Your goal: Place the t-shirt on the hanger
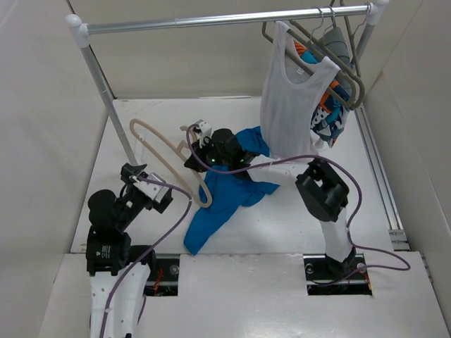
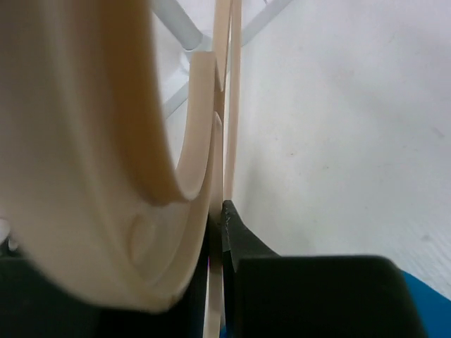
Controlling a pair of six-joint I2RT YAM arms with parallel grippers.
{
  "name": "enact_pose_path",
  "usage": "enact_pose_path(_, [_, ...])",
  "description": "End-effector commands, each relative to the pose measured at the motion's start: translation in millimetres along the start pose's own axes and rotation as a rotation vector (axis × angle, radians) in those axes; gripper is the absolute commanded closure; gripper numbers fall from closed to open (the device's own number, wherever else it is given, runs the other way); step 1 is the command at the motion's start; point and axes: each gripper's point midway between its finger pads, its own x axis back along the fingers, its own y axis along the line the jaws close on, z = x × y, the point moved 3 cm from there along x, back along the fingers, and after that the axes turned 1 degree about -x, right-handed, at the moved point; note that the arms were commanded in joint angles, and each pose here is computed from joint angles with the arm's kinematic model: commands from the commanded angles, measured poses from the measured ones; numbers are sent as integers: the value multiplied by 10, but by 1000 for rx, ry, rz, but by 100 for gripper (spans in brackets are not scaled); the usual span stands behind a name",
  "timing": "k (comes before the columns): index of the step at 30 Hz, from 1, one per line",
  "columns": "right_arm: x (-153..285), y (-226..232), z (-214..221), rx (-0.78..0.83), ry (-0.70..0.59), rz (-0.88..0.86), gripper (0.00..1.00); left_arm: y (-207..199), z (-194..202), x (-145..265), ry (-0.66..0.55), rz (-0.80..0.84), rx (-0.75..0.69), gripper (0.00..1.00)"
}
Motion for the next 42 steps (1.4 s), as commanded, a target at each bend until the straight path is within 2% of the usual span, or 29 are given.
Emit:
enact_pose_path(1, [472,463,-827,257,-226,-161,100,100,-348,-32,-71,-8,183,0])
enact_pose_path(6, [842,592,-1107,381,-297,-176,100,130,-639,-25,-141,36,224,0])
enact_pose_path(10, [1066,680,-1351,444,-371,-201,100,149,-813,7,-190,53,217,7])
enact_pose_path(11, [1122,734,-1439,458,-406,-209,100,135,-807,-10,-188,69,221,14])
enact_pose_path(15, [1526,667,-1667,511,-442,-148,100,71,-714,-52,-145,130,184,31])
enact_pose_path(19, [1966,200,-1289,550,-280,73,100,-92,-129,-204,125,247,260,31])
enact_pose_path(21, [2218,-58,-1021,520,-188,205,100,-132,-37,-260,162,289,285,31])
enact_pose_path(22, [2497,-114,-1043,522,-206,265,100,-158,-4,-280,163,327,252,31])
enact_pose_path(23, [2602,-252,-828,511,-153,313,100,-219,60,-321,183,382,254,31])
enact_pose_path(25, [2958,-394,-644,502,-93,426,100,-109,144,-447,203,359,213,29])
enact_pose_path(29, [3320,-475,-436,489,1,534,100,-51,379,-688,317,361,131,25])
enact_pose_path(33, [3388,-566,-172,454,79,550,100,-425,513,-1167,469,480,74,23])
enact_pose_path(34, [3430,-574,-175,450,76,560,100,-567,401,-1260,451,516,85,21])
enact_pose_path(37, [3445,-581,-149,445,76,556,100,-741,426,-1562,451,535,144,13])
enact_pose_path(42, [3525,-618,-185,451,89,610,100,-971,676,-2047,520,575,201,12])
